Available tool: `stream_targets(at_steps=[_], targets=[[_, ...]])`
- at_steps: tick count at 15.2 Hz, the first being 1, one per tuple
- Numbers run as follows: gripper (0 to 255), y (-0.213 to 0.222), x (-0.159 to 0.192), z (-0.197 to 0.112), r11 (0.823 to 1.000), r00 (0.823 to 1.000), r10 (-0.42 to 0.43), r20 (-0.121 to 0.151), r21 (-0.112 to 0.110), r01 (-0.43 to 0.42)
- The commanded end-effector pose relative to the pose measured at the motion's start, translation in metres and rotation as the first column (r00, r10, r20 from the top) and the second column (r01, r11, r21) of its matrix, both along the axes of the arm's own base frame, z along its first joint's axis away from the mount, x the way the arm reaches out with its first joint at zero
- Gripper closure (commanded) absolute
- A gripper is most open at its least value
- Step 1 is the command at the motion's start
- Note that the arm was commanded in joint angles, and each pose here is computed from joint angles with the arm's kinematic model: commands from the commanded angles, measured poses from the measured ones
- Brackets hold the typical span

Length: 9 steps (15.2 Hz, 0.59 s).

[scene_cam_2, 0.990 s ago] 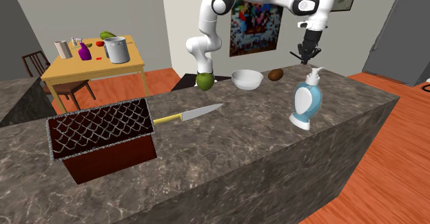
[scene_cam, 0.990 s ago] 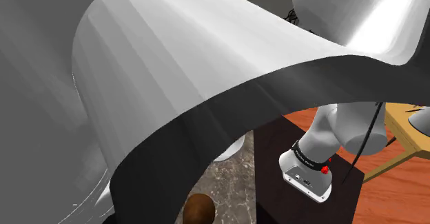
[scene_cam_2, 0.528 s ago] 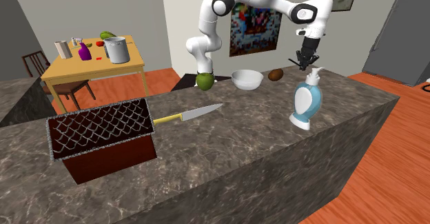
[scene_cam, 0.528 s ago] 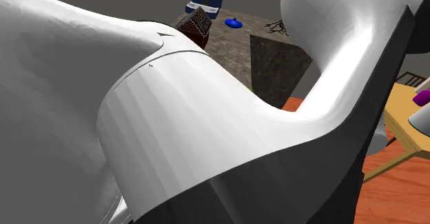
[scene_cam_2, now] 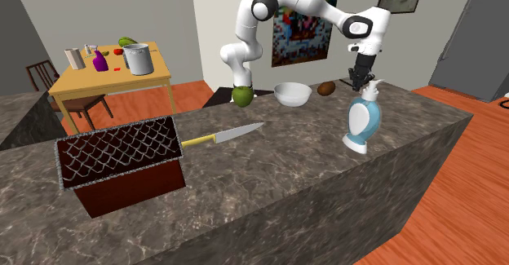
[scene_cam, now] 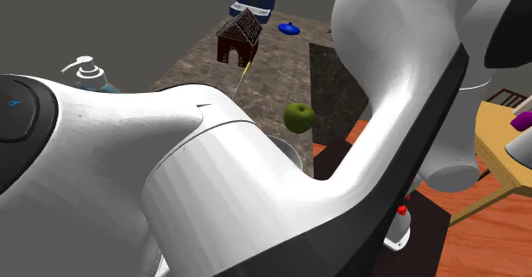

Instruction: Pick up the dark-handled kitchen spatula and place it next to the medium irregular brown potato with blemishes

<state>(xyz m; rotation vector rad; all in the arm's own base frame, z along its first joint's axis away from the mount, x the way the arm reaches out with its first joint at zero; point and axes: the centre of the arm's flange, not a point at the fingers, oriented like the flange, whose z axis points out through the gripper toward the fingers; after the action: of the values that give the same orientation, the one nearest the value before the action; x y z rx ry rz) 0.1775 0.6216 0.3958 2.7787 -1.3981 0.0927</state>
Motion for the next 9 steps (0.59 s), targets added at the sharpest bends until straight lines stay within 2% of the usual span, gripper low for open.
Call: stream_targets(at_steps=[1, 7, 9], targets=[[255, 0.000, -0.001, -0.012, 1.000, 1.000, 0.000, 0.000, 0.000, 0.000], [255, 0.000, -0.001, -0.045, 1.000, 1.000, 0.000, 0.000, 0.000, 0.000], [255, 0.000, -0.001, -0.045, 1.000, 1.000, 0.000, 0.000, 0.000, 0.000]])
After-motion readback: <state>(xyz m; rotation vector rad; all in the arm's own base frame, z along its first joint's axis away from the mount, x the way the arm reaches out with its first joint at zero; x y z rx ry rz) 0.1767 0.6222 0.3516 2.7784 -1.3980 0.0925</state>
